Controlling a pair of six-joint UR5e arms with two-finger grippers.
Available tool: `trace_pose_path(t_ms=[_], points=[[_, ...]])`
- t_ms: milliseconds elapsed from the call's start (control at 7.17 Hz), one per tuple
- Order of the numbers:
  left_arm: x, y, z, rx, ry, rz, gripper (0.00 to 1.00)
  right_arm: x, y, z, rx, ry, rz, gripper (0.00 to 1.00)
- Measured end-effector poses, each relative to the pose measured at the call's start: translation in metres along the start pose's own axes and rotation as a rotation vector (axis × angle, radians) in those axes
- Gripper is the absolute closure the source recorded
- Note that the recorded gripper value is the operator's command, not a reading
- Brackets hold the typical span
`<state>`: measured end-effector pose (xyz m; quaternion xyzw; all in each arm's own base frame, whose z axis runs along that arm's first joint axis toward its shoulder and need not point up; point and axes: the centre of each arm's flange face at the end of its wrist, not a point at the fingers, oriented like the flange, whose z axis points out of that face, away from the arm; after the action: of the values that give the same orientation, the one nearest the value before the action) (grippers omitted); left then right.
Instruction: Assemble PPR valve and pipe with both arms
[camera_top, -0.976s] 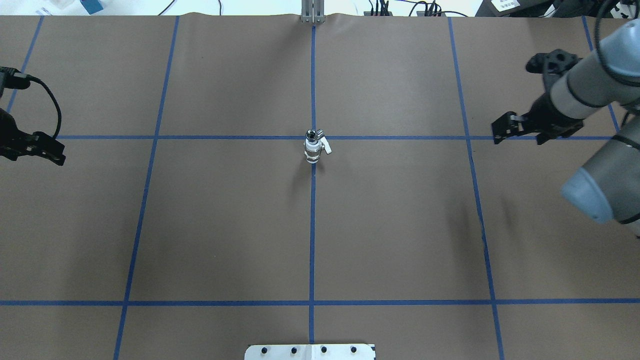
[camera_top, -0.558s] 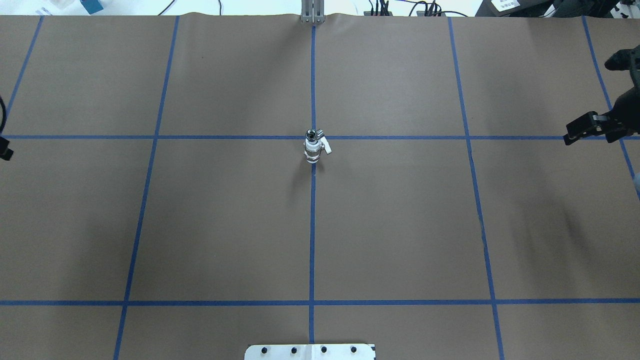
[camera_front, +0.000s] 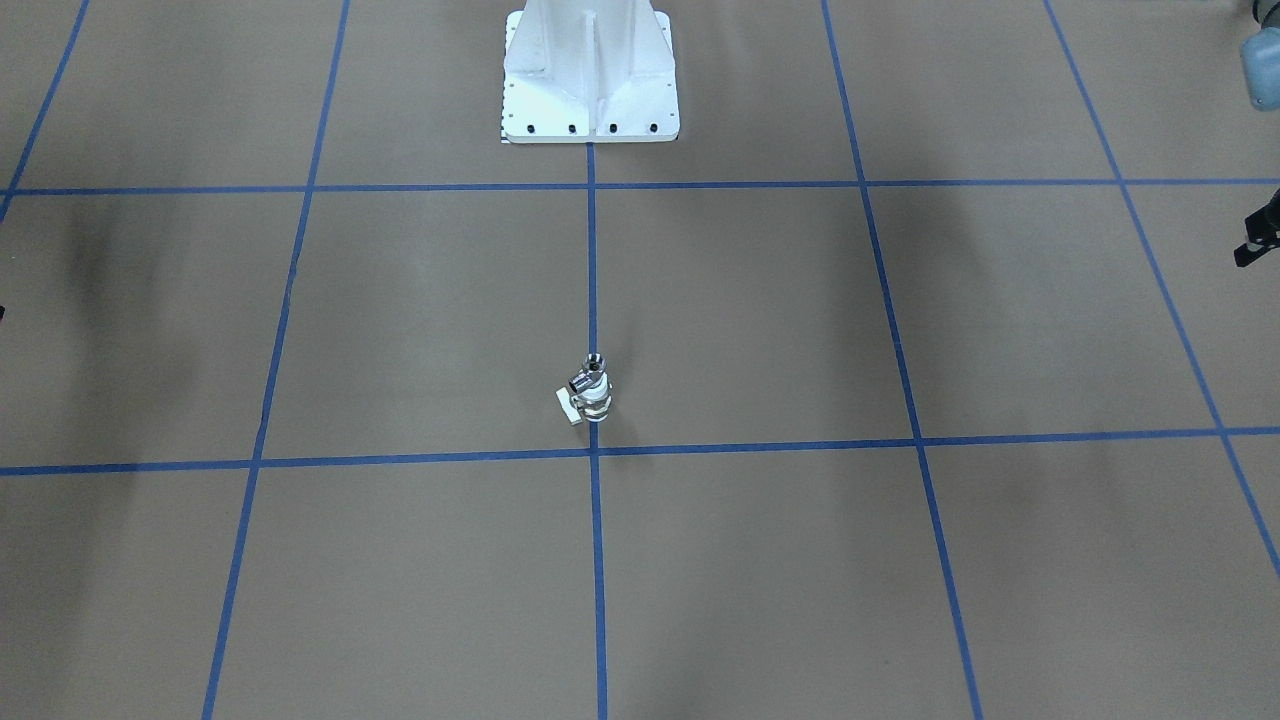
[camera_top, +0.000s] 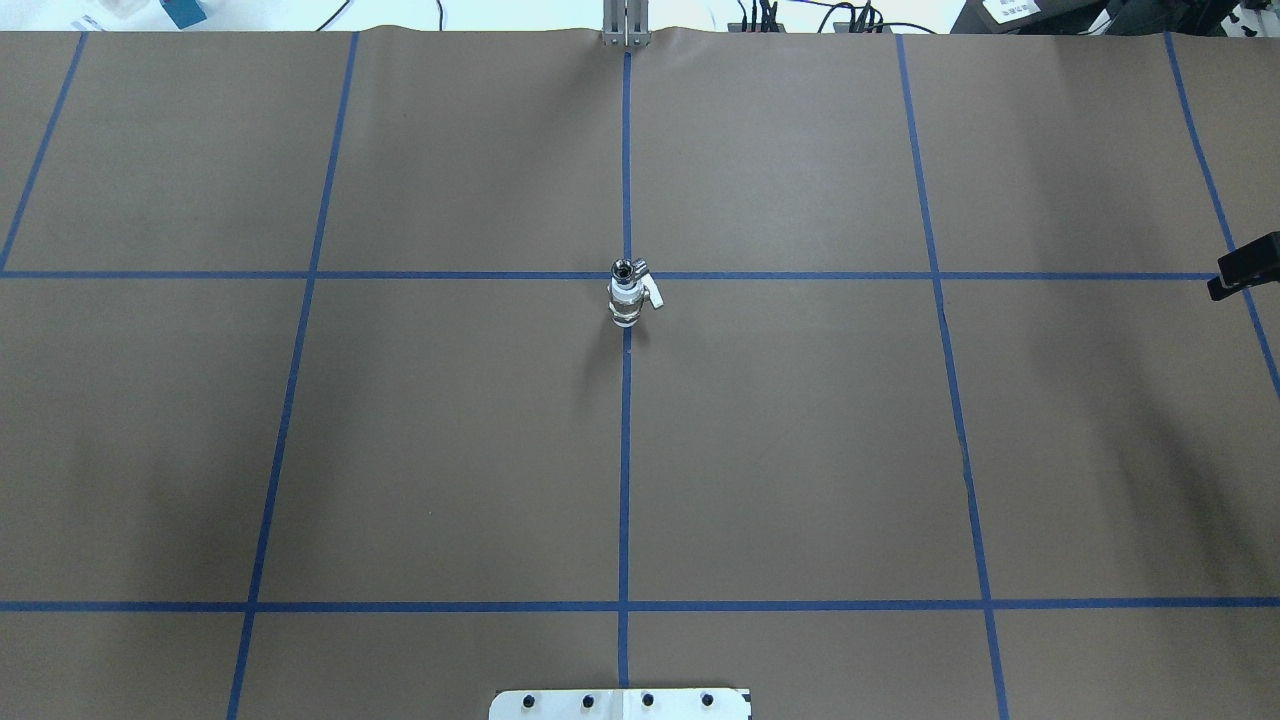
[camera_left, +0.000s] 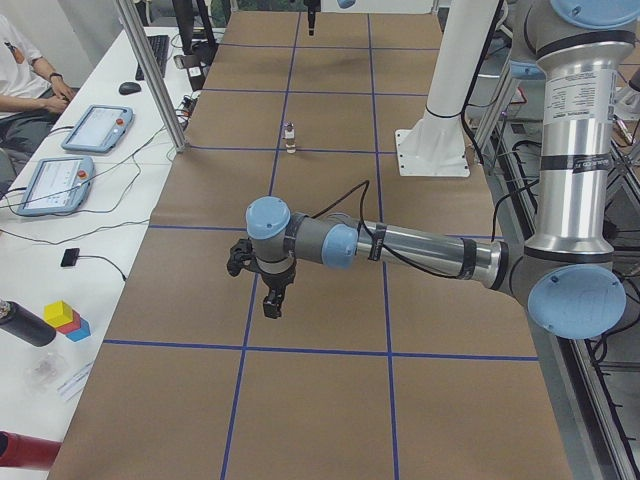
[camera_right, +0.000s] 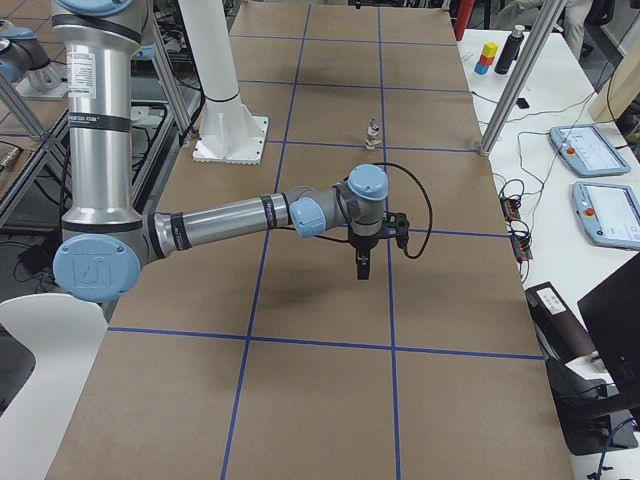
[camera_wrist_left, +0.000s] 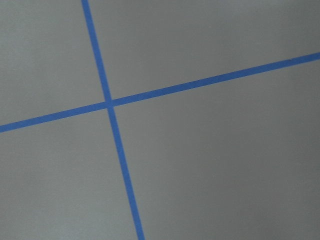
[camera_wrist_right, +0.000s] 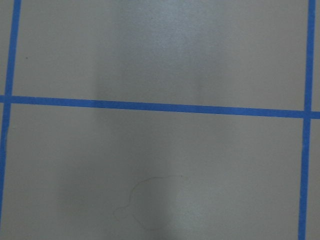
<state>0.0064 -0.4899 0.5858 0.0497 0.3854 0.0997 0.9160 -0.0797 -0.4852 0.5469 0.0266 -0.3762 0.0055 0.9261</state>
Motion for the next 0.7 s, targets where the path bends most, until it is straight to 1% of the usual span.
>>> trace_pose_path(t_ms=[279,697], points=[[0.002,-0.004,-0.005,0.008,0.011,-0.036,0.01,0.026,0.007,0.004,0.005,-0.010,0.026,0.01],[0.010,-0.014,-0.014,0.029,0.006,-0.092,0.01,0.047,0.022,0.011,0.012,-0.018,0.042,0.01]])
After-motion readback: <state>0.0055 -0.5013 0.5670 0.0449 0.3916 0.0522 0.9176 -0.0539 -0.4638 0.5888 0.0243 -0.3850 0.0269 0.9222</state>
